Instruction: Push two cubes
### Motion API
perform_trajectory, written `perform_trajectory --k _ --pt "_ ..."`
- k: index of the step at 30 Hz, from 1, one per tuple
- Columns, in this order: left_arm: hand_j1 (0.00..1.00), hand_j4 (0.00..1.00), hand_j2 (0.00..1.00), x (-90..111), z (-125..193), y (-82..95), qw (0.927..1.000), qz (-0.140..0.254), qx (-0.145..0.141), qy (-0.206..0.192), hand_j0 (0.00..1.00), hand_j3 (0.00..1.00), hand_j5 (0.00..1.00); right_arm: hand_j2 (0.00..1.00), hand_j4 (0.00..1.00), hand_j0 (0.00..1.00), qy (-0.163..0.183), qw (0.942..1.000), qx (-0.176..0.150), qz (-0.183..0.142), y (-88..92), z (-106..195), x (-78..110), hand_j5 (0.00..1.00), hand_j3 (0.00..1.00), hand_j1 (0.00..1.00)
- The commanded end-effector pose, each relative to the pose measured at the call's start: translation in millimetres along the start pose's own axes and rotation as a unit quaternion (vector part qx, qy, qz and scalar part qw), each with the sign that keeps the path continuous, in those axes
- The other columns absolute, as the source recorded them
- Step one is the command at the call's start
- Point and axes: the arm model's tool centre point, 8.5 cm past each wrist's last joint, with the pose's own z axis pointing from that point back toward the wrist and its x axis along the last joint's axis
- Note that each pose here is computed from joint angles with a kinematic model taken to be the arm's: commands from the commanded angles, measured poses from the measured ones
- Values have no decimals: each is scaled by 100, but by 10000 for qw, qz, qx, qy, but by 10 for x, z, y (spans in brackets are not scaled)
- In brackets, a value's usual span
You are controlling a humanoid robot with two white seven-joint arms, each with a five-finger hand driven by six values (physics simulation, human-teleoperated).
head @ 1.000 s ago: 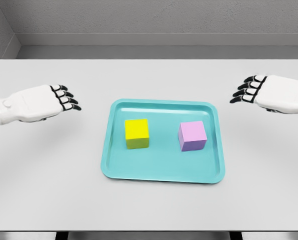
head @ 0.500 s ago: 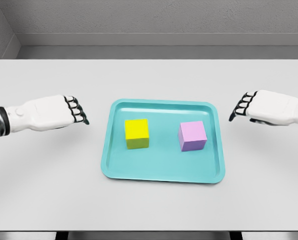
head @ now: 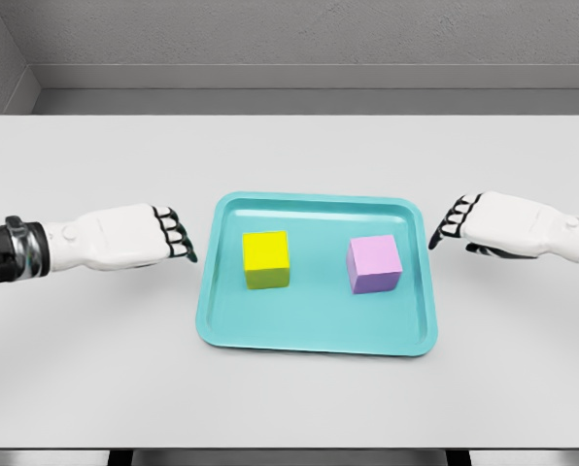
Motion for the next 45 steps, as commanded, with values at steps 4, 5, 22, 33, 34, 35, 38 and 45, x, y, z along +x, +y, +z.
perform_trajectory --k 4,5,22,33,34,35,38,45 --pt "78 78 78 37 -70 13 10000 59 42 -64 78 78 78 65 65 65 -125 9999 10 57 61 -146 89 65 65 65" --pt "78 78 78 39 -75 15 9999 61 49 -68 78 78 78 65 65 65 -140 9999 18 45 84 -166 103 65 65 65" --pt "78 78 78 172 -296 155 9991 93 310 -277 78 78 78 62 62 62 -313 9992 131 229 91 -237 237 62 62 62" --pt "78 78 78 251 -417 182 9986 71 298 -433 78 78 78 62 62 62 -356 9988 171 276 76 -303 258 62 62 62" --pt "78 78 78 246 -419 195 9986 60 311 -430 78 78 78 62 62 62 -402 9987 132 266 78 -354 288 62 62 62" --pt "78 78 78 254 -445 217 9984 53 344 -448 78 78 78 62 62 62 -414 9987 127 262 81 -360 298 62 62 62" --pt "78 78 78 269 -492 261 9981 29 384 -471 78 78 78 62 62 62 -499 9982 78 323 37 -377 355 62 62 62" --pt "78 78 78 249 -532 237 9983 49 302 -487 78 78 78 62 62 62 -582 9978 39 307 36 -433 405 62 62 62"
